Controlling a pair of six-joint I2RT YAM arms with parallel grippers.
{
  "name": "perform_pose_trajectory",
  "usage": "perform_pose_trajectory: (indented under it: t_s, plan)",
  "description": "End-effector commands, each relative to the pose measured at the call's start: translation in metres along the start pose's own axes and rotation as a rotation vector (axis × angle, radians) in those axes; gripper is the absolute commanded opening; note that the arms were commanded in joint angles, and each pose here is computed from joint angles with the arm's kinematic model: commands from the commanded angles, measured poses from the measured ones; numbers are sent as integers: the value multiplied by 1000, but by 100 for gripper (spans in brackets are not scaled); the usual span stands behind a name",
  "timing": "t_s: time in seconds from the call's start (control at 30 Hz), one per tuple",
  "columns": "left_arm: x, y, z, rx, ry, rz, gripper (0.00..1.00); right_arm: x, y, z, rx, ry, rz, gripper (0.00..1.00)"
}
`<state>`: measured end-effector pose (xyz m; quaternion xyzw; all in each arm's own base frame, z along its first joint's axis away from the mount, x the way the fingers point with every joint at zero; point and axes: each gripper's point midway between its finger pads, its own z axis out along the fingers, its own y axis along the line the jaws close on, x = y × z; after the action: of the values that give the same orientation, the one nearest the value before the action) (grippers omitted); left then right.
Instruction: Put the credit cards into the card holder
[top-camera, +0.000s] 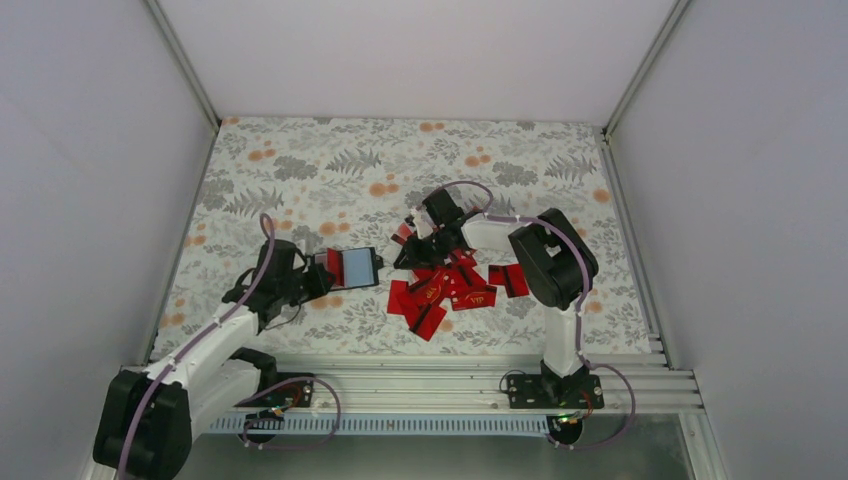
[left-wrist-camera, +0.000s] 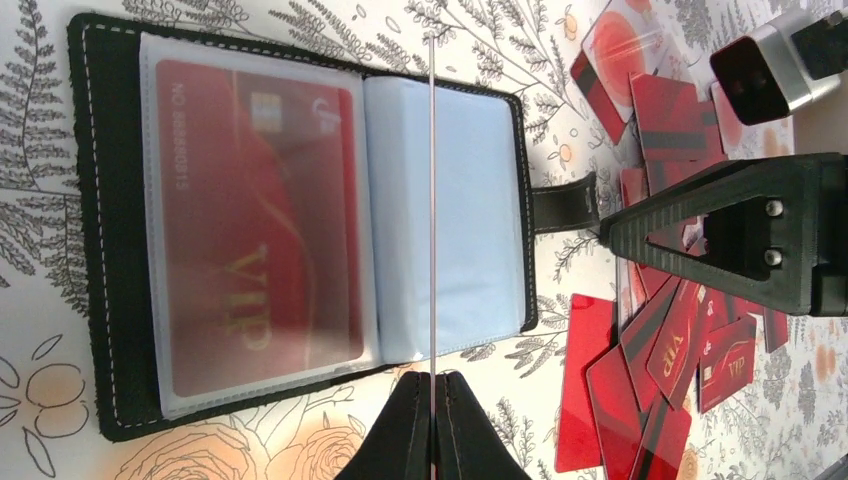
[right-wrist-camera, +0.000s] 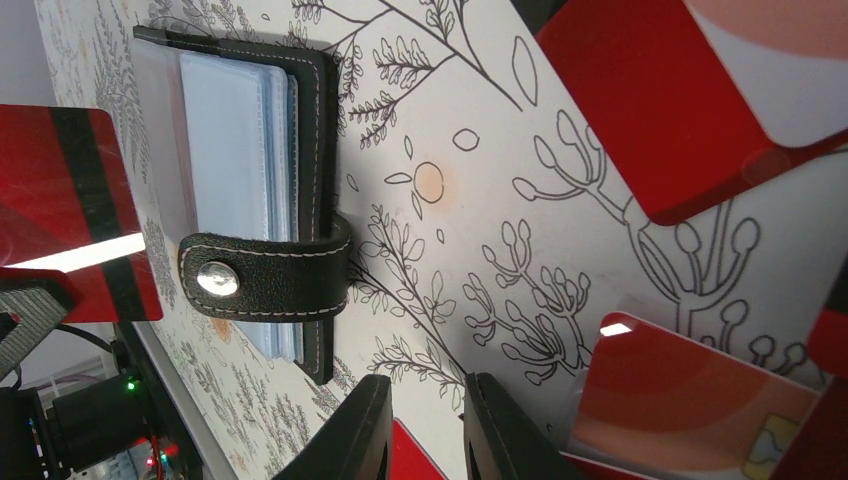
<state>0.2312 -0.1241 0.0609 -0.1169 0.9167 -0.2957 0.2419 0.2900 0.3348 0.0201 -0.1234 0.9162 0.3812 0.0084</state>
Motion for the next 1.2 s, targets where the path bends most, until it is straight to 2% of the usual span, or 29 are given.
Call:
perform_pose_trajectory:
  t_s: [0.0,0.8,1.17]
  plan:
    - [-7,-6,-3,7,-12,27,2,12,-38,8,114,37,60,20]
    - [5,-1,18,20,74,57,2,12,-39,9,108,37,71,20]
    - [1,-1,17,20,55,57,2,11,-38,9,107,37,75,20]
